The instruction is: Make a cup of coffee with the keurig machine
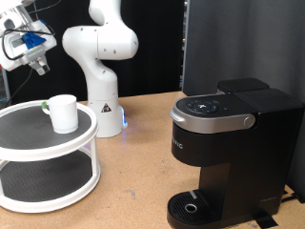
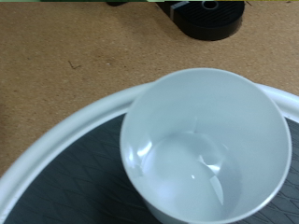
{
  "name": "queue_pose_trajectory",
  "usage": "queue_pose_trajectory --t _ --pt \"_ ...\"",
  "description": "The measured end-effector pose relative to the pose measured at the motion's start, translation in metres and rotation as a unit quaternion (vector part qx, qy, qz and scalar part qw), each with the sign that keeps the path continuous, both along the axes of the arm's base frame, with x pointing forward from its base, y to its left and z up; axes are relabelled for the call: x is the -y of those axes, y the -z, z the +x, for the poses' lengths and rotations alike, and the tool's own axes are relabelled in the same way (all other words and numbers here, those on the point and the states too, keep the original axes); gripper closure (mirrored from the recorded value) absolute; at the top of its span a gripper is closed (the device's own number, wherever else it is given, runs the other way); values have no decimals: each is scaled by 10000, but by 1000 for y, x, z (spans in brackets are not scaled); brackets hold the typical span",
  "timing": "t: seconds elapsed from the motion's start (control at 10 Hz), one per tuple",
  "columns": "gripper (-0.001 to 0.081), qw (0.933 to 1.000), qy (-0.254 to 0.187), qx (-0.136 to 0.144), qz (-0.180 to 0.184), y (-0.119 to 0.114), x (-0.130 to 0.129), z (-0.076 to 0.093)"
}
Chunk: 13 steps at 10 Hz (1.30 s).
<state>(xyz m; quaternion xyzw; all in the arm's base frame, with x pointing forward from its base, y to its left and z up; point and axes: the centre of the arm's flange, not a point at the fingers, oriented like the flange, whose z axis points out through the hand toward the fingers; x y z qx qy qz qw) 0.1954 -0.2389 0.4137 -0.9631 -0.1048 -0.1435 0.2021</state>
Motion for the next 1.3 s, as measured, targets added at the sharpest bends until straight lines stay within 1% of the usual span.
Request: queue_pose_trajectory --t 0.3,0.8,1.1,1.3 --pt "802 9998 140 125 -88 10 1 1" --pt "802 9988 376 322 -12 18 4 1" --pt "802 9974 525 481 -83 24 4 5" --pt "802 9971 547 499 -154 29 4 10"
